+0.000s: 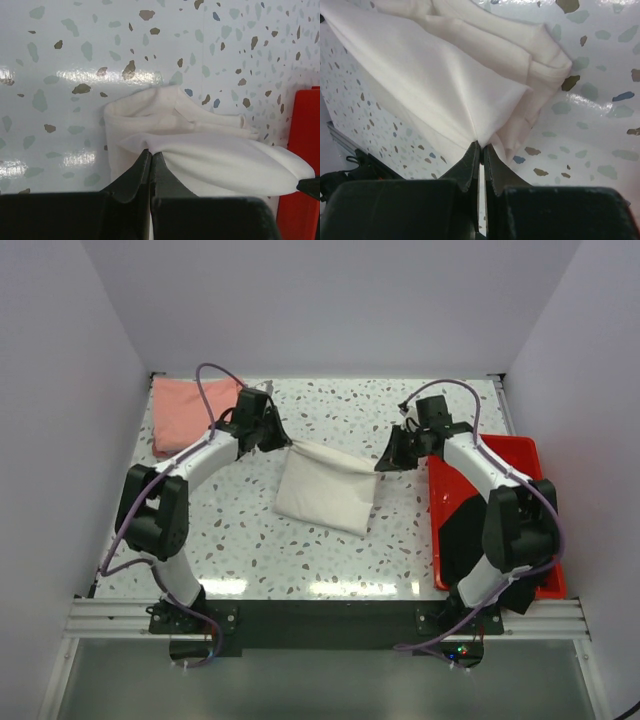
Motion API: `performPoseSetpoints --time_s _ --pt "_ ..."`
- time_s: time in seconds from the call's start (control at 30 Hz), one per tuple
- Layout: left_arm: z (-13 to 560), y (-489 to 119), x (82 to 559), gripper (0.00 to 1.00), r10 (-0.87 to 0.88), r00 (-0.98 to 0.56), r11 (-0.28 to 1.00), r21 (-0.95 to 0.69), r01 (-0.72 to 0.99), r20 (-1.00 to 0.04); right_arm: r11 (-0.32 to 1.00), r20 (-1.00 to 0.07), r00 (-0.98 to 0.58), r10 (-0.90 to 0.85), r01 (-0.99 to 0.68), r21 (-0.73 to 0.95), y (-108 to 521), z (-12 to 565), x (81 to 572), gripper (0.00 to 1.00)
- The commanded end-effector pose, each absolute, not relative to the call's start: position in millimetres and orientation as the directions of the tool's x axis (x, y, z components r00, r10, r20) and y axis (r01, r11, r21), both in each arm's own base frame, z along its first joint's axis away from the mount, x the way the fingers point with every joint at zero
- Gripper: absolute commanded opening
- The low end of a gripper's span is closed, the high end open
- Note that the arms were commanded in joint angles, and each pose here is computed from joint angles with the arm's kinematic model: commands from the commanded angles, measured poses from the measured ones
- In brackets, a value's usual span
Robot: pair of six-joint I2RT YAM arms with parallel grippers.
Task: Fold and stack the t-shirts
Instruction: Fold the tshirt
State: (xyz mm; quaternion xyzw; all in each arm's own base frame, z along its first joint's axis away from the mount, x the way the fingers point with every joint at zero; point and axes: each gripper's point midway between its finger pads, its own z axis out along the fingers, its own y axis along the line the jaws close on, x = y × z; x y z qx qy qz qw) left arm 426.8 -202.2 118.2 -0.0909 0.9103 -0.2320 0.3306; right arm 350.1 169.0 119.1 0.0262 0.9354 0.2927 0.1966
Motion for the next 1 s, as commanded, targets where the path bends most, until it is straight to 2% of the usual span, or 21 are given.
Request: performPoseSetpoints --time_s 0.0,0.17,0.3,0.37,0.4,0.43,0.5,0.53,0.6,0.63,0.67,0.7,0.73,0.97 --pt "134.1 -195.5 461.3 0.00 -0.330 -0.695 0.886 -0.463 0.006 -0.639 0.847 -0.426 -0.884 0.191 -0.070 0.527 161.6 123.9 381.9 0.00" --pt "111.6 -198.0 481.5 0.00 -0.323 -0.704 0.898 -0.439 -0.018 -0.632 0.861 -0.427 -0.887 0.179 -0.069 0.504 159.9 108.7 400.7 0.00" --pt "95.7 -199.9 492.3 0.00 -0.316 -0.717 0.905 -0.424 -0.032 -0.621 0.875 -0.415 -0.889 0.195 -0.033 0.483 156.6 92.0 412.9 0.04" --pt "88.8 -200.3 495.3 0.02 -0.311 -0.726 0.910 -0.412 -0.042 -0.614 0.877 -0.410 -0.888 0.208 -0.017 0.480 155.9 84.0 420.0 0.18" --pt "88.2 -199.7 496.9 0.07 -0.312 -0.726 0.911 -0.411 -0.045 -0.613 0.878 -0.420 -0.883 0.211 -0.018 0.478 155.6 86.2 426.1 0.26" --pt "89.0 -199.9 498.5 0.22 -0.312 -0.723 0.911 -0.410 -0.043 -0.616 0.882 -0.424 -0.880 0.215 -0.012 0.471 154.0 87.2 430.3 0.35" --pt "94.9 -199.7 500.0 0.31 -0.305 -0.714 0.913 -0.408 -0.030 -0.630 0.892 -0.431 -0.879 0.204 -0.015 0.452 151.3 89.8 433.7 0.37" --pt "103.9 -200.7 498.9 0.42 -0.305 -0.703 0.910 -0.414 -0.017 -0.642 0.890 -0.453 -0.869 0.201 -0.031 0.455 152.5 100.1 438.7 0.43" --pt "114.1 -201.9 496.9 0.55 -0.301 -0.688 0.907 -0.421 0.007 -0.660 0.883 -0.485 -0.856 0.178 -0.079 0.463 155.9 117.8 439.2 0.51" --pt "125.9 -201.7 494.2 0.69 -0.304 -0.672 0.901 -0.432 0.026 -0.675 0.881 -0.500 -0.849 0.174 -0.092 0.464 155.8 125.0 439.4 0.56" --pt "130.4 -202.1 492.1 0.76 -0.304 -0.667 0.899 -0.437 0.036 -0.680 0.879 -0.505 -0.848 0.163 -0.108 0.464 156.8 129.2 436.6 0.61" --pt "135.7 -202.4 490.7 0.93 -0.305 -0.660 0.896 -0.442 0.045 -0.686 0.871 -0.516 -0.842 0.159 -0.127 0.475 158.0 139.9 431.8 0.76" --pt "143.1 -204.2 485.0 0.99 -0.302 -0.660 0.889 -0.453 0.066 -0.688 0.865 -0.520 -0.840 0.155 -0.139 0.483 159.5 144.0 428.3 0.99" --pt "167.7 -227.2 453.9 1.00 -0.283 -0.658 0.846 -0.505 0.172 -0.698 0.764 -0.518 -0.843 0.145 -0.237 0.600 191.9 162.8 383.9 0.99"
